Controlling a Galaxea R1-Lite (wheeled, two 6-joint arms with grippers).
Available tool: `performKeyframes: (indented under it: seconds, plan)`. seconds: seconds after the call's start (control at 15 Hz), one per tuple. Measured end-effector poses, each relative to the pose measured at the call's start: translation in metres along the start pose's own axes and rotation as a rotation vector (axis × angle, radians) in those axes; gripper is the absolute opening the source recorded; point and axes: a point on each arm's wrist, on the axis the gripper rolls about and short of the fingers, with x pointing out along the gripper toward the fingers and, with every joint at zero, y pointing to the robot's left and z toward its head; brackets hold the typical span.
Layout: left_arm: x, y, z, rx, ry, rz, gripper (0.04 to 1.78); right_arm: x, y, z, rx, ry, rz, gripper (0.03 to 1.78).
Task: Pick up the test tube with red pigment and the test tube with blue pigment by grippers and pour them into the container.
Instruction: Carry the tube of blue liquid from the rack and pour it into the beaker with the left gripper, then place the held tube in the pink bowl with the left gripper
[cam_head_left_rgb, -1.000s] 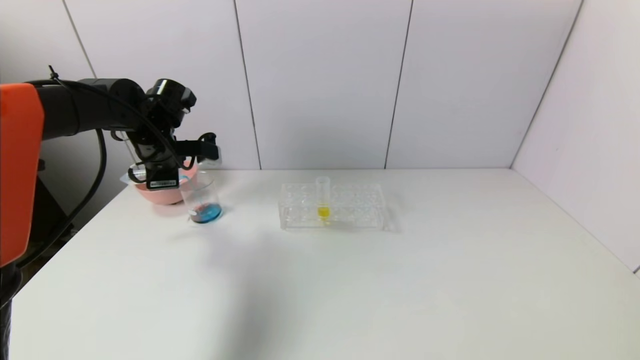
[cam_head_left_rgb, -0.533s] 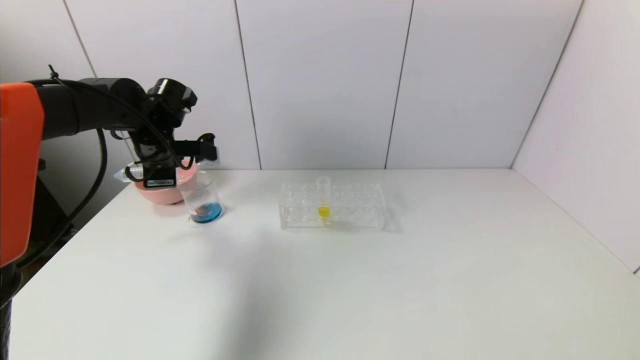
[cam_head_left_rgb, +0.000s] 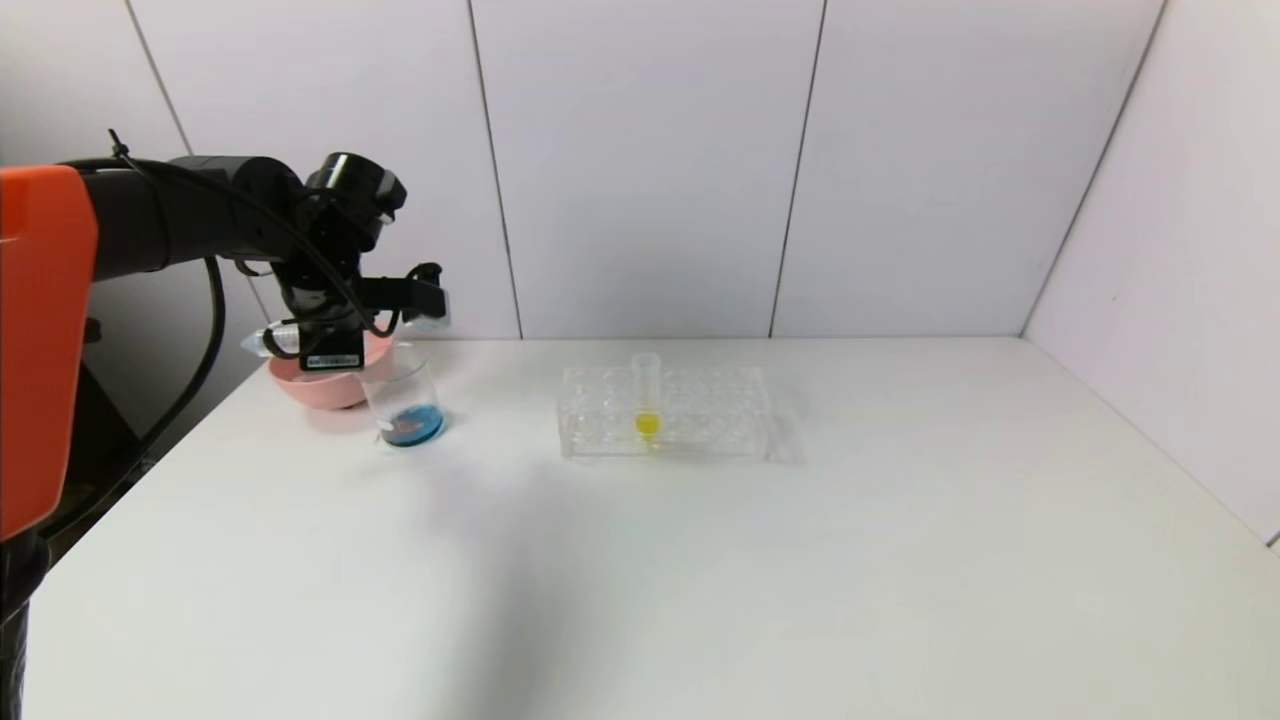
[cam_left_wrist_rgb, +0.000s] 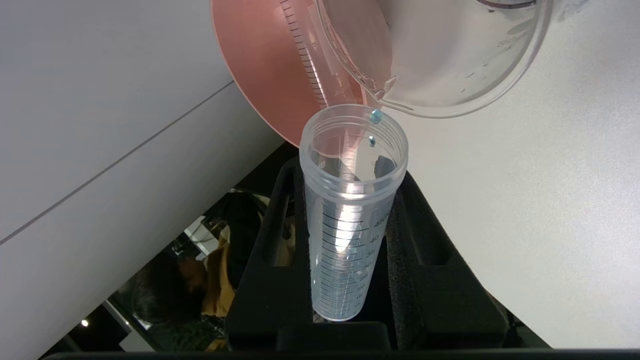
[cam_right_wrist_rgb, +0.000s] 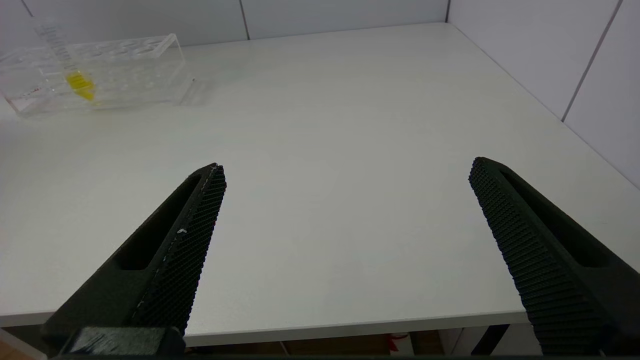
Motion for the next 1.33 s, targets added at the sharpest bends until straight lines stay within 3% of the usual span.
performKeyframes:
  seconds: [0.2, 0.4, 0.73, 0.87, 1.13, 1.33]
  plan:
    - [-0.004, 0.006, -0.008, -0.034, -0.059, -0.002, 0.44, 0.0, 0.0, 0.0, 0.0, 0.0, 0.0, 1.77]
    - [-0.007, 0.013, -0.027, -0.129, -0.242, -0.065, 0.44, 0.0, 0.0, 0.0, 0.0, 0.0, 0.0, 1.77]
    - [-0.022, 0.029, -0.071, -0.519, -0.607, -0.212, 0.44, 0.0, 0.0, 0.0, 0.0, 0.0, 0.0, 1.77]
    - [-0.025, 0.034, -0.087, -0.696, -0.705, -0.271, 0.44, 0.0, 0.0, 0.0, 0.0, 0.0, 0.0, 1.77]
    - [-0.013, 0.027, -0.115, -1.006, -0.753, -0.246, 0.44, 0.0, 0.0, 0.0, 0.0, 0.0, 0.0, 1.77]
    - [-0.001, 0.0, -0.132, -1.194, -0.769, -0.165, 0.44, 0.0, 0.0, 0.0, 0.0, 0.0, 0.0, 1.77]
